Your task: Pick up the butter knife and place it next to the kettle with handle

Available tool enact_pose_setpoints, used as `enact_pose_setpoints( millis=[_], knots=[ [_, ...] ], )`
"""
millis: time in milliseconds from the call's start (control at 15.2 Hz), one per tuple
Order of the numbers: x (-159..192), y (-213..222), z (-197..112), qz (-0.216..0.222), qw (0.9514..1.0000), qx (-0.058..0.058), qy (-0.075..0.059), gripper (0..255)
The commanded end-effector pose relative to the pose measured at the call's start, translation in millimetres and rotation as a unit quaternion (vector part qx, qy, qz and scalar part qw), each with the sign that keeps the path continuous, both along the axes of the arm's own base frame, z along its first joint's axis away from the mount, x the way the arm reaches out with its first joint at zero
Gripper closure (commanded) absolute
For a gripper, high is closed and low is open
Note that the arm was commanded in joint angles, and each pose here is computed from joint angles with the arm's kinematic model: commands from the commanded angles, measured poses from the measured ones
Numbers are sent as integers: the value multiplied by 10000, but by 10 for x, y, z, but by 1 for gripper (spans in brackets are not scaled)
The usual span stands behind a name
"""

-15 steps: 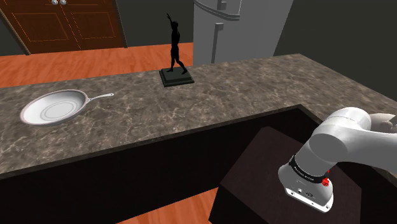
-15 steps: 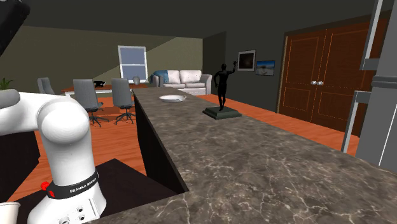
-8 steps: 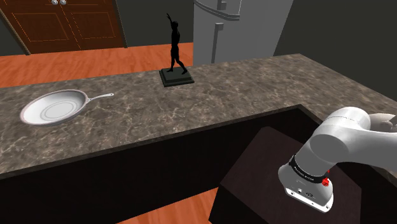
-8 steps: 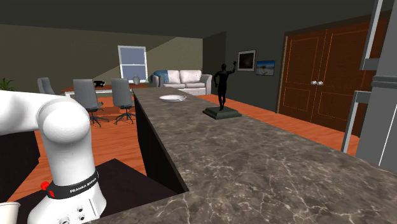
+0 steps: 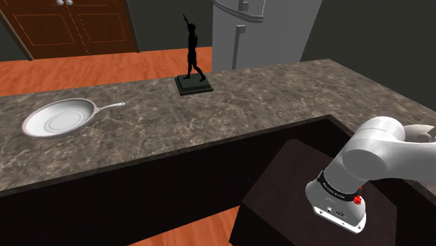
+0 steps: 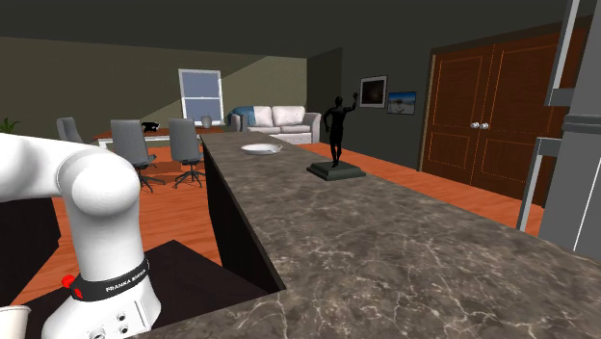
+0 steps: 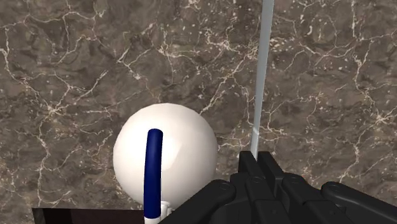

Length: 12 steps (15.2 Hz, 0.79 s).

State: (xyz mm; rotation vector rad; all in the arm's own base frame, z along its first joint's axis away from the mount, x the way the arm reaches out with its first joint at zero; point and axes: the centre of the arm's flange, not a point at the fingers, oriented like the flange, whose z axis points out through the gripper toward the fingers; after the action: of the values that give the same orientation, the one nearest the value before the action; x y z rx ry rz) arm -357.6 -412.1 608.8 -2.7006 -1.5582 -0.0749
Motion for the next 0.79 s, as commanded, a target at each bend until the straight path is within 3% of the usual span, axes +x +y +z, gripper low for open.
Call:
enact_pose_setpoints(
  millis=[0,396,726],
  knots=[
    [-267,-115,4,6,10000,-1,8,255],
    [-1022,-357,4,6,10000,-1,8,255],
    [-1022,-357,-260,6,10000,-1,8,255]
  ],
)
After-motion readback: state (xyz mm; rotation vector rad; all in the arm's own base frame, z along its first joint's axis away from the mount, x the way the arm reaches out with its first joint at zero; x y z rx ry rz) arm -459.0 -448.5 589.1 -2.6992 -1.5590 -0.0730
